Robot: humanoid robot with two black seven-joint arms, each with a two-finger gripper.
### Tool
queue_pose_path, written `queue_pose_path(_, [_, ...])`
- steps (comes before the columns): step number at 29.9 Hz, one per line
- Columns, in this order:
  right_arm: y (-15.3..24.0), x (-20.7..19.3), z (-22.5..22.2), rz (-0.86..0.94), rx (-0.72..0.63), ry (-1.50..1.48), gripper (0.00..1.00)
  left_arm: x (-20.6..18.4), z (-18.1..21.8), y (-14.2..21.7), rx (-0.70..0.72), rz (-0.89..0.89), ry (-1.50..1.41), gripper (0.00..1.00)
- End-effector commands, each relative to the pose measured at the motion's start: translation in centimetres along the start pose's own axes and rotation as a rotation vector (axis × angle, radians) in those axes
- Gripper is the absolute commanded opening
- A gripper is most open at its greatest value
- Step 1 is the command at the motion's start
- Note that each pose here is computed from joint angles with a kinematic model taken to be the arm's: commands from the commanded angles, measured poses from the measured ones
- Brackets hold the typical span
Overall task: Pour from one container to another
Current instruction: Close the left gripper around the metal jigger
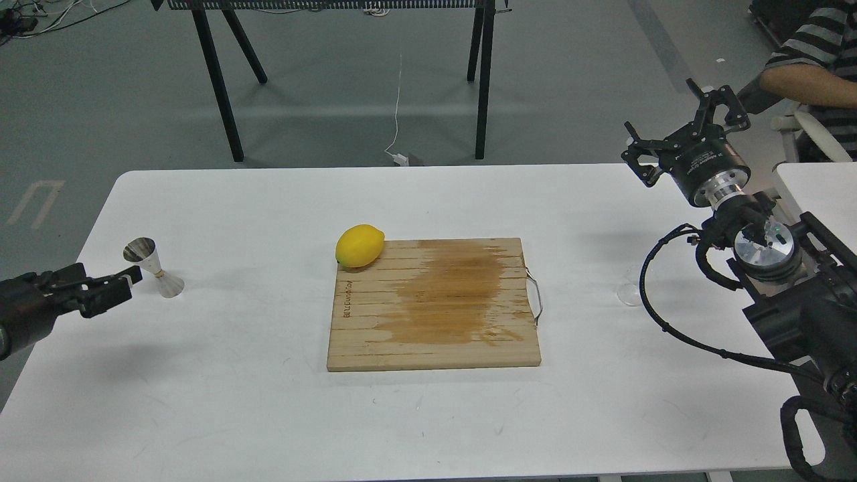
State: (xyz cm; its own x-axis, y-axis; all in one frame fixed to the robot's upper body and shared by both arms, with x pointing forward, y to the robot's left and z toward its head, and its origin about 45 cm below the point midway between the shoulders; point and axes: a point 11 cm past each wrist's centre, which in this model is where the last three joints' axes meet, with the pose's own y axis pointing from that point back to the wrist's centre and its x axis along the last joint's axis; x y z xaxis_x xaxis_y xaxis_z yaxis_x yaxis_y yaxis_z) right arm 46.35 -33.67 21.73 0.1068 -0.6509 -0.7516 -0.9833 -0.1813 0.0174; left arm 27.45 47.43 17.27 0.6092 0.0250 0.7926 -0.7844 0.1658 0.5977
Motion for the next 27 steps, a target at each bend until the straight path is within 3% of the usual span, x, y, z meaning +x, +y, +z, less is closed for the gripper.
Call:
queue_pose_path(1, [0.0,-0.2,0.1,-0.010,-0.005,0.005,0.99,-1.5,0.3,-1.9,0.007,0.010,-0.002,1.00])
queue_pose_path(15, [-0.1,-0.6,0.1,-0.029,-0.013,0.011,0.99,-3.6,2.3,-7.6,0.018,0.097,0.104,0.98])
queue_pose_path(27, [0.0,-0.5,0.3,-0.027,-0.019,0.012,0.99,-4.4,0.9,-9.2,0.106,0.133,0.132,0.98])
